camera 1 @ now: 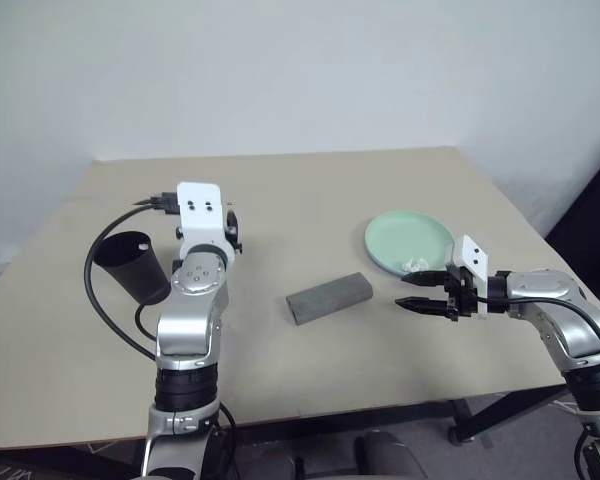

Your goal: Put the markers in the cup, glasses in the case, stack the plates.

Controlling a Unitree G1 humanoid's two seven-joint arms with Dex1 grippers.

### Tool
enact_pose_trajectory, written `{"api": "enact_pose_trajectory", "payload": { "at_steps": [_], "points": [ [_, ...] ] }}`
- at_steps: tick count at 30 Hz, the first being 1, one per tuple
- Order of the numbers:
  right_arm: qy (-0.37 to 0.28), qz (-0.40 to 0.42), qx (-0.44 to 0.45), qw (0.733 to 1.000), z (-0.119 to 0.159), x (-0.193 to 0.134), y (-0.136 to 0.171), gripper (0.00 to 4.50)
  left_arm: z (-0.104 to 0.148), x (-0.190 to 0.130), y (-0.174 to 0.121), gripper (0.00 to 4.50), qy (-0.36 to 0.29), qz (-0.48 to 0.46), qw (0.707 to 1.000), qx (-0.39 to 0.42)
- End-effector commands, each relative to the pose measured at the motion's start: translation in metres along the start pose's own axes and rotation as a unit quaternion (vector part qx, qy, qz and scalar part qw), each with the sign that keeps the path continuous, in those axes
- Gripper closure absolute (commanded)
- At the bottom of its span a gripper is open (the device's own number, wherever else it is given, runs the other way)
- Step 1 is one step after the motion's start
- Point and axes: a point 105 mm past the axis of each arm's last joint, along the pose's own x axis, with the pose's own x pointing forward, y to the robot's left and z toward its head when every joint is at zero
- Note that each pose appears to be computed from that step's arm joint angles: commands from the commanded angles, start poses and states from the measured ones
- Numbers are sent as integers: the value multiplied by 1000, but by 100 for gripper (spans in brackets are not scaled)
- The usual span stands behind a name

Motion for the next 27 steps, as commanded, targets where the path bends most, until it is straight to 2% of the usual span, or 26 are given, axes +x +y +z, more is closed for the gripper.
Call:
{"api": "enact_pose_trajectory", "payload": {
  "at_steps": [1,6,12,22,27],
  "points": [
    [-11,-1,-28,1000,13,-2,-3,190,-2,-11,12,203,40,35,999,-12],
    [-11,4,-30,999,14,1,-4,190,-32,-18,29,203,144,109,983,20],
    [-11,7,-30,999,14,2,-5,190,-54,-21,37,203,208,129,970,-9],
    [-13,4,-31,999,15,2,-7,190,-85,-18,39,203,266,123,954,-59],
    [-14,2,-32,999,16,2,-7,190,-90,-17,34,358,277,108,952,-76]
  ]
}}
